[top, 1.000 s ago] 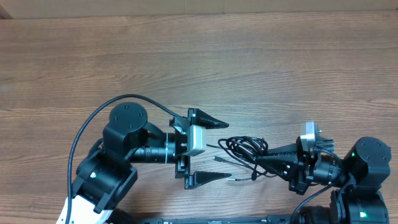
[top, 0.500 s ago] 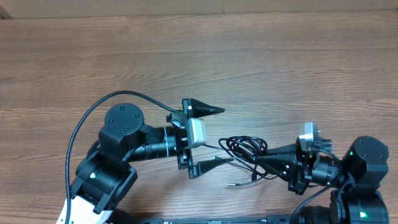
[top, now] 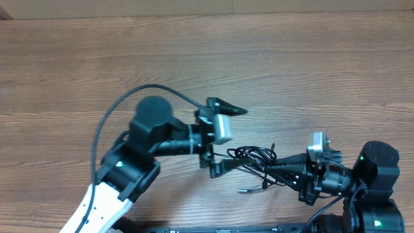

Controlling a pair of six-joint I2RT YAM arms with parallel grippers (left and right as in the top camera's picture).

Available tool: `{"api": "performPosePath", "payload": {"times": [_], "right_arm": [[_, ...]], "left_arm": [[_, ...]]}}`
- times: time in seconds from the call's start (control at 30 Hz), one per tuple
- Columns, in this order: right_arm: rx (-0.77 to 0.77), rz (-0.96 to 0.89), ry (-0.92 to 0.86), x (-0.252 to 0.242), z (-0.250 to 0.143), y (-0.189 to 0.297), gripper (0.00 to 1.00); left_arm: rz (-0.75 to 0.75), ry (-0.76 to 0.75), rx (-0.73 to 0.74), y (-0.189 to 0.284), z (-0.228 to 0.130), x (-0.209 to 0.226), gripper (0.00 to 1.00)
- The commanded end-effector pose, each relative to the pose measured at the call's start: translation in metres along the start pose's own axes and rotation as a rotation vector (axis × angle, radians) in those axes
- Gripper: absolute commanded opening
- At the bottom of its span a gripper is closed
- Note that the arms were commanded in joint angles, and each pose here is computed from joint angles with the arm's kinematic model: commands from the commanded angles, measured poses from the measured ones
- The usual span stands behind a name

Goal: Untangle cables

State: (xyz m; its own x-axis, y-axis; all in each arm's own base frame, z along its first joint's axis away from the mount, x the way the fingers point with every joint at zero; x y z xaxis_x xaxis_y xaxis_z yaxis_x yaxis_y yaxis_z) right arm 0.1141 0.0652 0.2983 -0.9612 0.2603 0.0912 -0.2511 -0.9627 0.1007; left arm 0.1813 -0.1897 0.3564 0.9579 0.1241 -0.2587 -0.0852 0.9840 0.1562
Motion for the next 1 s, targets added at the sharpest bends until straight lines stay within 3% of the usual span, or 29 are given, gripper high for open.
{"api": "performPosePath", "payload": {"times": [0.0,0.07,0.17,0.33,0.43,0.77,0.87,0.97], "right_arm": [[0.002,-0.015,0.058,0.002,0.005,0.001,0.04],[0.016,-0.043,0.042,0.0,0.003,0.001,0.04],[0.026,-0.06,0.029,-0.001,0.001,0.001,0.04],[0.026,-0.059,0.031,-0.001,0.001,0.001,0.04],[0.026,-0.059,0.031,-0.001,0.001,0.001,0.04],[0.025,-0.06,0.034,-0.001,0.002,0.001,0.04],[0.028,-0.073,0.037,-0.002,0.002,0.001,0.18],[0.033,-0.088,0.036,-0.003,0.002,0.001,0.18]], "left_arm": [[-0.07,-0.011,0.019,-0.018,-0.002,-0.002,1.0],[-0.085,-0.015,0.022,-0.025,-0.004,-0.001,0.99],[-0.089,-0.016,0.024,-0.03,-0.005,0.001,0.84],[-0.089,-0.008,0.03,-0.031,-0.006,0.002,0.38],[-0.088,0.014,0.035,-0.031,-0.007,0.002,0.04],[-0.079,0.055,0.071,-0.03,-0.014,0.003,0.04],[-0.068,0.054,0.068,-0.03,-0.013,0.004,0.04],[0.032,0.116,0.061,-0.03,-0.013,0.011,0.04]]}}
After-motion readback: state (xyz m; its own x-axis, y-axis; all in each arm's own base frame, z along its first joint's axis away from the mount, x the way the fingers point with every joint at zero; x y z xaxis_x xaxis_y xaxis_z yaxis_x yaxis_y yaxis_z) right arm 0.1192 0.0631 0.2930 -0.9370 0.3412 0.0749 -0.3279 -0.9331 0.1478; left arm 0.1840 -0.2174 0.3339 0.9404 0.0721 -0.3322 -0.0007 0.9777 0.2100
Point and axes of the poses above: each gripper's point midway between its finger pads, its own y axis back along the fingers, its own x axis along the line the jaws close on, z = x × y, the point moved 10 cm from there along y, back along the fingers, and after that the axes turned 15 degrees about y, right-handed, at the moved point
